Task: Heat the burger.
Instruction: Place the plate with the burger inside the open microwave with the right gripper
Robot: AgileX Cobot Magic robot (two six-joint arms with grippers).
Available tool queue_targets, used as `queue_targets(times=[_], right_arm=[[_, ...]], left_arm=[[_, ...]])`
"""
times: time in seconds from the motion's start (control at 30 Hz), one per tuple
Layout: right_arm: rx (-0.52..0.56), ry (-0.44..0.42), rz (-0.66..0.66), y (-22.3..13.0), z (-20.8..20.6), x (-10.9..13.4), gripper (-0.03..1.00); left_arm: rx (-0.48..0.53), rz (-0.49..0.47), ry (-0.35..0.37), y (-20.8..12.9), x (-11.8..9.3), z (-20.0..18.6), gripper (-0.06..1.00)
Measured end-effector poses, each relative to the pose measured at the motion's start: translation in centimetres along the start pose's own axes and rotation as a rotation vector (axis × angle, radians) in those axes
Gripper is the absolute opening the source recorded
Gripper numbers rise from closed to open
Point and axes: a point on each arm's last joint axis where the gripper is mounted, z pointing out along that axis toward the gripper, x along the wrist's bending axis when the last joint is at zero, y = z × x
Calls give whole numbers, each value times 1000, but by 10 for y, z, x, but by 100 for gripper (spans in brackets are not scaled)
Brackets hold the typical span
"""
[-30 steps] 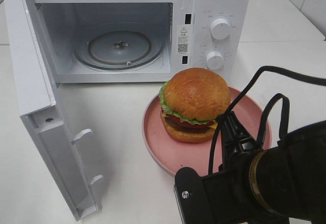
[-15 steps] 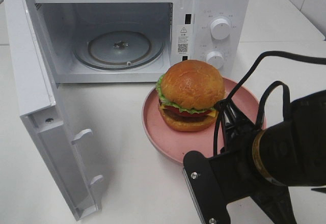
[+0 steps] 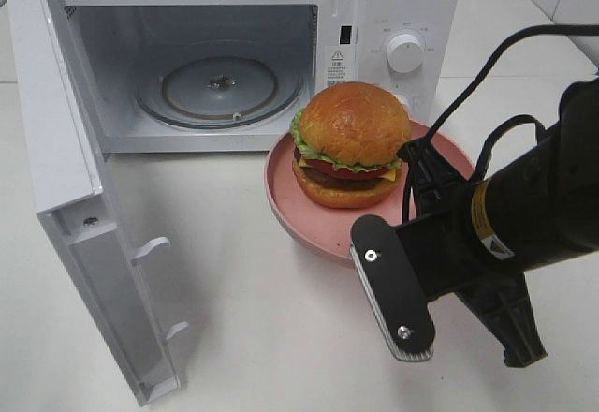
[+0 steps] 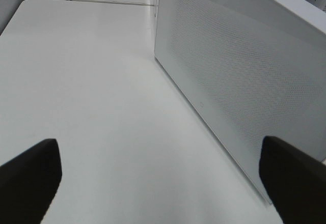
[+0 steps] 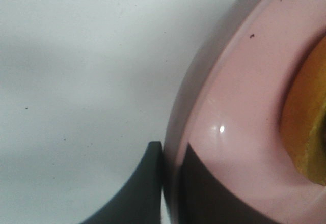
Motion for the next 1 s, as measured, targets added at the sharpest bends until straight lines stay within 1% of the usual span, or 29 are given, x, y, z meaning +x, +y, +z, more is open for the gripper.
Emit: queue_targets(times=[0.2, 0.43, 0.77, 1.0], right_arm=[[-12, 7, -28, -6, -1, -8, 3], [-61, 68, -62, -10, 4, -7, 3], [-124, 41, -52, -17, 8, -13, 3], [-121, 27, -71, -19, 8, -15, 3]], left_arm=[[0, 0, 0, 0, 0, 0, 97], [0, 0, 0, 0, 0, 0, 97], [0, 0, 0, 0, 0, 0, 97], [0, 0, 0, 0, 0, 0, 97]])
